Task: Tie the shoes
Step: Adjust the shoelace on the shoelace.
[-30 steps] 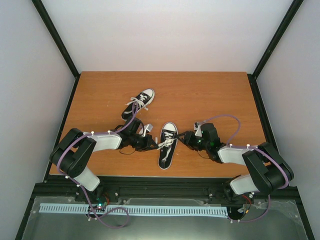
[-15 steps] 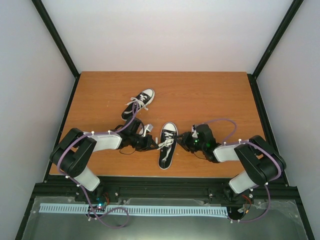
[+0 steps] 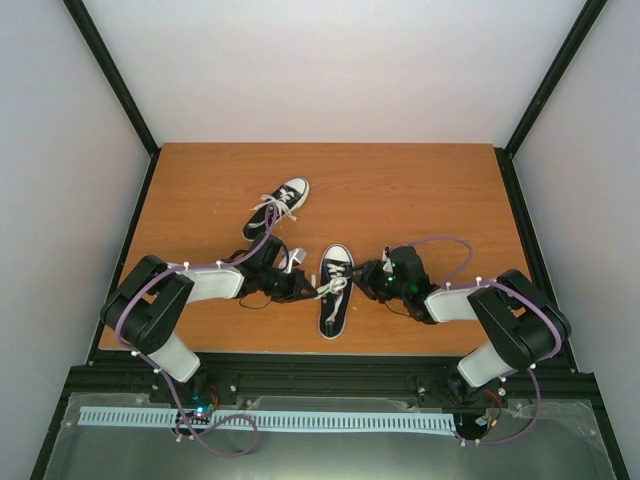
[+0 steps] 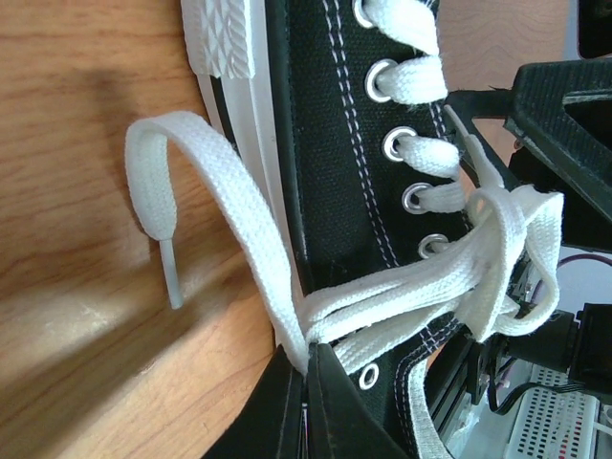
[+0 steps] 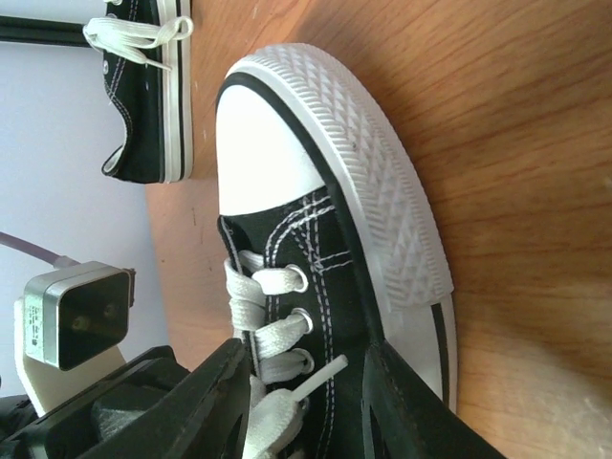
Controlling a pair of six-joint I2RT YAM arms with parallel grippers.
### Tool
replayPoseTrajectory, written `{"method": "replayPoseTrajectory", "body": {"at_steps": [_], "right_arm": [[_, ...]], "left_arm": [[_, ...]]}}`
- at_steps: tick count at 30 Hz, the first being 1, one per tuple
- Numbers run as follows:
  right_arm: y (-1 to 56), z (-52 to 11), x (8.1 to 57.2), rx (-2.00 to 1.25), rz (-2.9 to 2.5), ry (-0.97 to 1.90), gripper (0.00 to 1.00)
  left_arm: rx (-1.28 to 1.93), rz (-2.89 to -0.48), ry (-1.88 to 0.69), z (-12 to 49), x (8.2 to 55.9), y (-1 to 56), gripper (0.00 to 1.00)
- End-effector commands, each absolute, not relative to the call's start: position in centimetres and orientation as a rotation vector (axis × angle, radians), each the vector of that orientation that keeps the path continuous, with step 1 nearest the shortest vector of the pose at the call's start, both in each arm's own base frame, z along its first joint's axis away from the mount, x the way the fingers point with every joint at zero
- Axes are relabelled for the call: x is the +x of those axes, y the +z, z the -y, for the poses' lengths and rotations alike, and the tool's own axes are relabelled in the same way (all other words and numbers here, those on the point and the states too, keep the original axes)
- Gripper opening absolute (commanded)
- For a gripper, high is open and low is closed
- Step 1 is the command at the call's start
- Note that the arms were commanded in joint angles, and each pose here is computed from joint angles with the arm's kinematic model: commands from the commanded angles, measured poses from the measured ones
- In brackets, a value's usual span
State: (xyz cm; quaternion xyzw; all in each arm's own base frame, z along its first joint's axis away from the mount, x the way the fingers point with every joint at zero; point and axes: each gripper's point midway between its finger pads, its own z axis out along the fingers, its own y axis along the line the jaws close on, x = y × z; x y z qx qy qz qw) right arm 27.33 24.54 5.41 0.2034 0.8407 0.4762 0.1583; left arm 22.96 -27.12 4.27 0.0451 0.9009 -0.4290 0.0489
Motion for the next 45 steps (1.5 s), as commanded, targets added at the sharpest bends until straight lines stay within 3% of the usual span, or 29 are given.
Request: {"method": "replayPoseTrajectory", "body": {"at_steps": [1,29,35,38,45], "right_arm": [[7.3,-24.8,28.0,0.595,-2.340,1.386,0.34],[4.8,-25.3,26.5,0.981,-2.381,1.360,0.34],[4.5,-25.7,26.7,0.996,-2.379,1.365,0.20],[4.7,-25.8,27.0,0.996,-2.368,1.367,0.05],[5.3,-23.2,27.3,1.025,-2.309,1.218,0.03]], "left_arm": [[0.174,-2.688,-1.342,27.7,24.0,5.4,0.01],[0.181,-2.676,-1.358,27.9,24.0,5.7,0.01],[0.186,-2.673,-1.364,27.9,24.0,5.8,0.01],[0.192,-2.666,-1.372,28.0,24.0,6.0,0.01],[0.197,-2.613,-1.378,28.3,24.7,7.2,0.01]]}}
